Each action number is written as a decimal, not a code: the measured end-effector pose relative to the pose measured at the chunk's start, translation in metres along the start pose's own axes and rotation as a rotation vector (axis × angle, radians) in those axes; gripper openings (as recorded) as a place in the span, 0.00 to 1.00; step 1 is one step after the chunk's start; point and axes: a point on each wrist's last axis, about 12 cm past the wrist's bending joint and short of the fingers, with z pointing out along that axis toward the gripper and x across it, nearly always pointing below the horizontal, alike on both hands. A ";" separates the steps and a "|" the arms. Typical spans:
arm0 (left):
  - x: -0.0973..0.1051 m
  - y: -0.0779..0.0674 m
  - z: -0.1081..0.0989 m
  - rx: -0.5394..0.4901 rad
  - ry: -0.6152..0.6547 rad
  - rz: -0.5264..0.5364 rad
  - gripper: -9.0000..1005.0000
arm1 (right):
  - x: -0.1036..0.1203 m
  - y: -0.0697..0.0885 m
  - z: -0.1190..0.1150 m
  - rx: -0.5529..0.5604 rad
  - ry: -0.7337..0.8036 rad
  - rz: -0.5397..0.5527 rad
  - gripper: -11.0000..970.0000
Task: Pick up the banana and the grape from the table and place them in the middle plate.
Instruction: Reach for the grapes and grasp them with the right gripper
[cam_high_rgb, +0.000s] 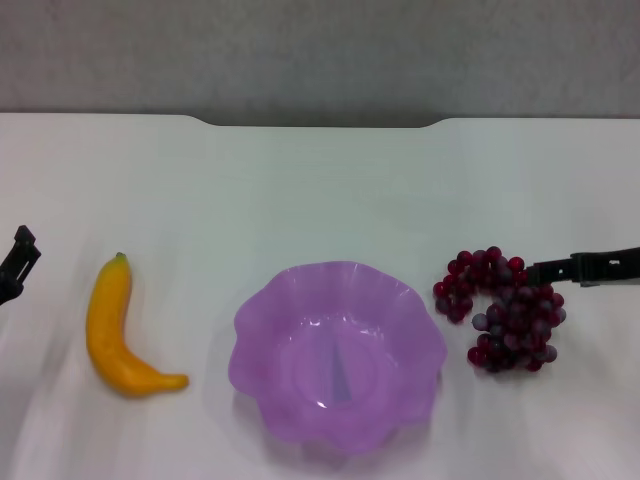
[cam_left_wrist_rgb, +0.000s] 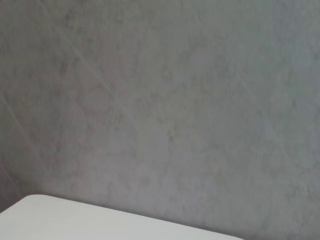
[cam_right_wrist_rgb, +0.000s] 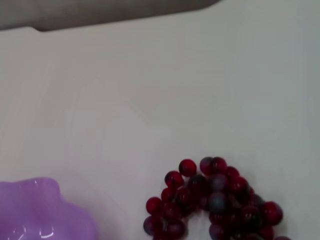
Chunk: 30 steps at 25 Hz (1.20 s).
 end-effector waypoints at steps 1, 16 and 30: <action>0.000 0.000 0.000 0.000 0.000 0.000 0.89 | 0.000 0.000 0.004 -0.002 0.009 -0.001 0.91; -0.001 -0.005 0.002 0.015 -0.005 -0.006 0.89 | -0.006 -0.008 0.040 0.037 0.062 0.004 0.91; -0.002 -0.007 0.003 0.020 -0.010 -0.009 0.89 | -0.006 -0.010 0.052 0.072 0.057 0.001 0.91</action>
